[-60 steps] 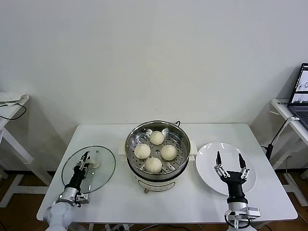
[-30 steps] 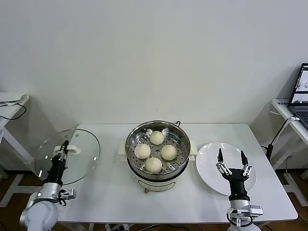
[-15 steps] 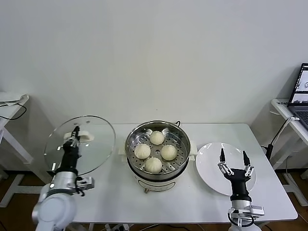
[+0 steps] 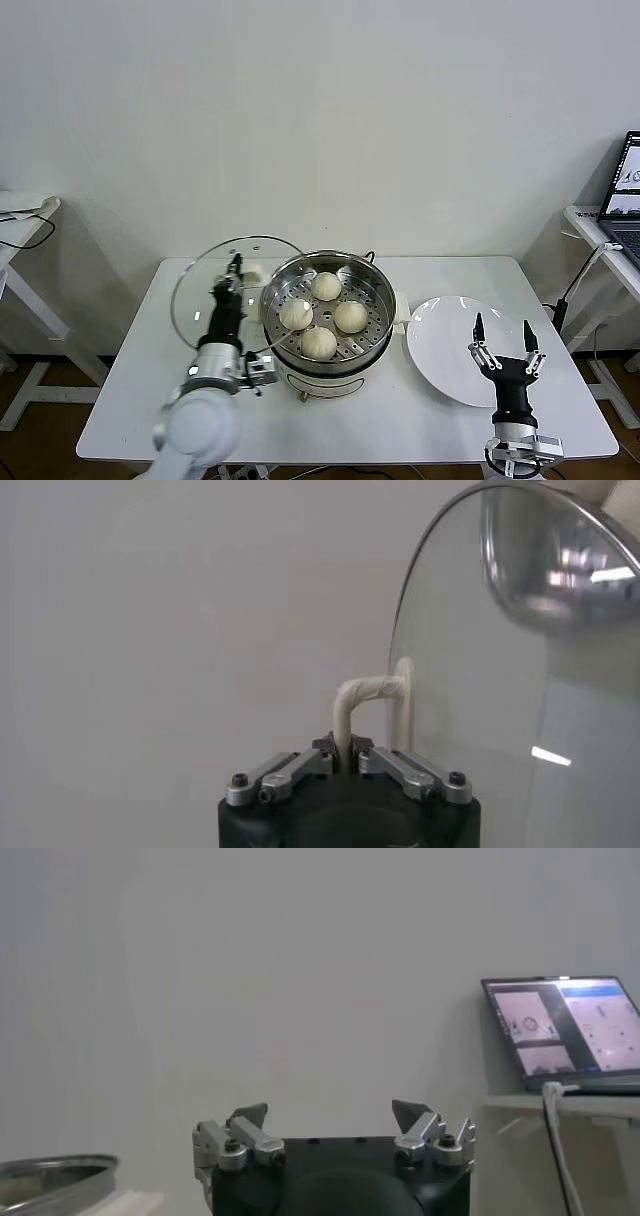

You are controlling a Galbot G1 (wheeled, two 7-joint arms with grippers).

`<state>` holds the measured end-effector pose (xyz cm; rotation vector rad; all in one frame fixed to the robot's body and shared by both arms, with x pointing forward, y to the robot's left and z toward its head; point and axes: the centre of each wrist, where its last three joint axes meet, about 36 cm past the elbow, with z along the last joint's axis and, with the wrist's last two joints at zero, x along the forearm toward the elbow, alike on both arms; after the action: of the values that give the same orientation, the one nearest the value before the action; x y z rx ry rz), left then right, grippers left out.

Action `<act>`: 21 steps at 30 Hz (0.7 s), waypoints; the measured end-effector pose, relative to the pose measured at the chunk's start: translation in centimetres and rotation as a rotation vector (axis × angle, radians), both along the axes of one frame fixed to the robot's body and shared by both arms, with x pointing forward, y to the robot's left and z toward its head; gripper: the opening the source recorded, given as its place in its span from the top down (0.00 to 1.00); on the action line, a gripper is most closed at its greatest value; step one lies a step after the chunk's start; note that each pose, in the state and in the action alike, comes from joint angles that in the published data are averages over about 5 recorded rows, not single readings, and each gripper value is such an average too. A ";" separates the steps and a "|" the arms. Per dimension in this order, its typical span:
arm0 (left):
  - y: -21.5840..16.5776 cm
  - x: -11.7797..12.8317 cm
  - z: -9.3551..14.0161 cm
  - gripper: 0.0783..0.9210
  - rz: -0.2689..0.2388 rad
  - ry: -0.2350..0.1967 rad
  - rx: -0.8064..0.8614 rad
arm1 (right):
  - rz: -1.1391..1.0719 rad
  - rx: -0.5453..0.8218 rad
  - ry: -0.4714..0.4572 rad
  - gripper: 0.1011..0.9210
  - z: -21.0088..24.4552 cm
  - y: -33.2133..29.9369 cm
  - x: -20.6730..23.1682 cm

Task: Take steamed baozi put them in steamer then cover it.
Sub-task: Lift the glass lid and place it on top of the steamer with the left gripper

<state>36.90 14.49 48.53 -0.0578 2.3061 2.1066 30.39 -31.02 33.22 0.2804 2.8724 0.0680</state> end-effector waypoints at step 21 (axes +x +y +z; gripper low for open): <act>-9.5 2.2 -1.8 0.87 -0.067 0.019 0.071 | -0.053 -0.030 0.023 0.12 -0.7 -0.6 -1.4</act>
<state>39.13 4.94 46.75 0.0402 2.2085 2.1636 29.01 -31.65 32.55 0.3533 2.8844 0.0112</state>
